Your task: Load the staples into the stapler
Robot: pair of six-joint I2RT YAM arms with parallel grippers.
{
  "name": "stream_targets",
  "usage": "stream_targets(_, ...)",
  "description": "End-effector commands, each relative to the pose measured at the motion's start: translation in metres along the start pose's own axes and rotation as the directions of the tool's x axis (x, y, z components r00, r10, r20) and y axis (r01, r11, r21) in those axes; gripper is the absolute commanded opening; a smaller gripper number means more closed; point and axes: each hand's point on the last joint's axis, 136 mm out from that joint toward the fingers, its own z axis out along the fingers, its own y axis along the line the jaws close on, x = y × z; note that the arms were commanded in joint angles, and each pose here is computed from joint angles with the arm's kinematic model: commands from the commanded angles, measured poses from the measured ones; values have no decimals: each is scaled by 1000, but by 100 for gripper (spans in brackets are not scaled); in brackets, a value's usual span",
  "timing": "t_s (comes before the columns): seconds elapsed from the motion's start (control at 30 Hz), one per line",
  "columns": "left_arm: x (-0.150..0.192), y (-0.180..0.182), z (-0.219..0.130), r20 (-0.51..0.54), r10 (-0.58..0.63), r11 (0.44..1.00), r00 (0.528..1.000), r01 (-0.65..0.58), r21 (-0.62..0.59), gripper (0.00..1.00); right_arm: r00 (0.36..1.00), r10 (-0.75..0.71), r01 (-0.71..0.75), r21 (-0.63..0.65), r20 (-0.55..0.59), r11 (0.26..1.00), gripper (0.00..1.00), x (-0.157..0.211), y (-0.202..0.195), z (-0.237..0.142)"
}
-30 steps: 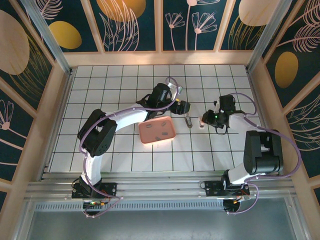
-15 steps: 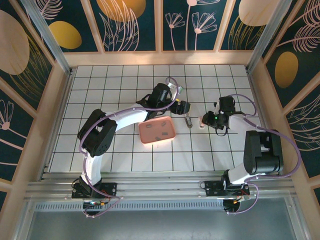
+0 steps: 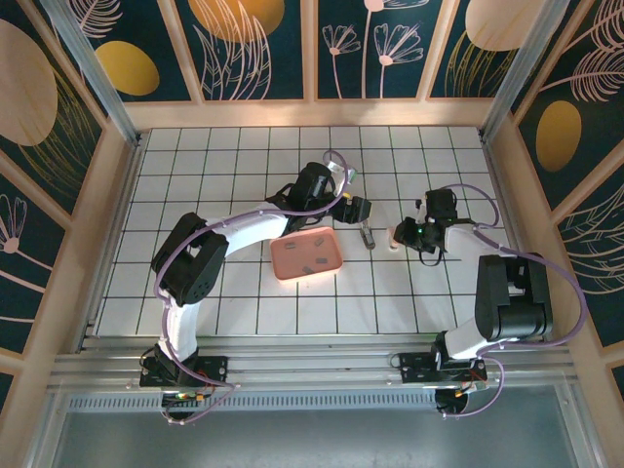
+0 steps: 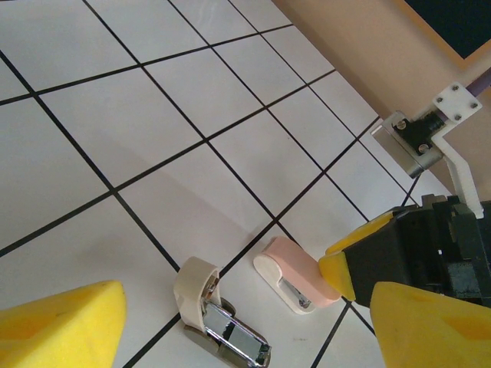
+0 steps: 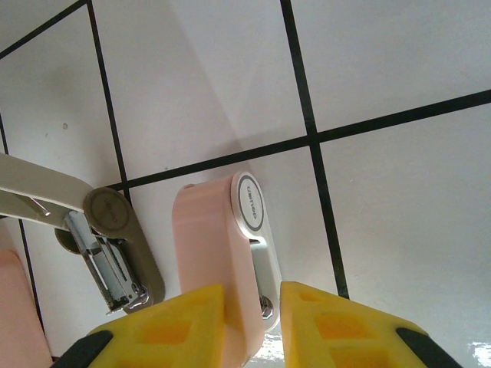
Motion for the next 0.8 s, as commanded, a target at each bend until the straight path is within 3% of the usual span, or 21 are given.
stream_targets(0.0, -12, -10, -5, 24, 18, 999, 1000, -19, 30, 83, 995, 19, -7, 121, -94, 993, 25, 33, -30, 12)
stream_targets(0.77, -10, -8, -5, 18, 19, 1000, 1000, -20, 22, 83, 991, -12, 42, 232, -130, 972, 19, 48, -44, 18)
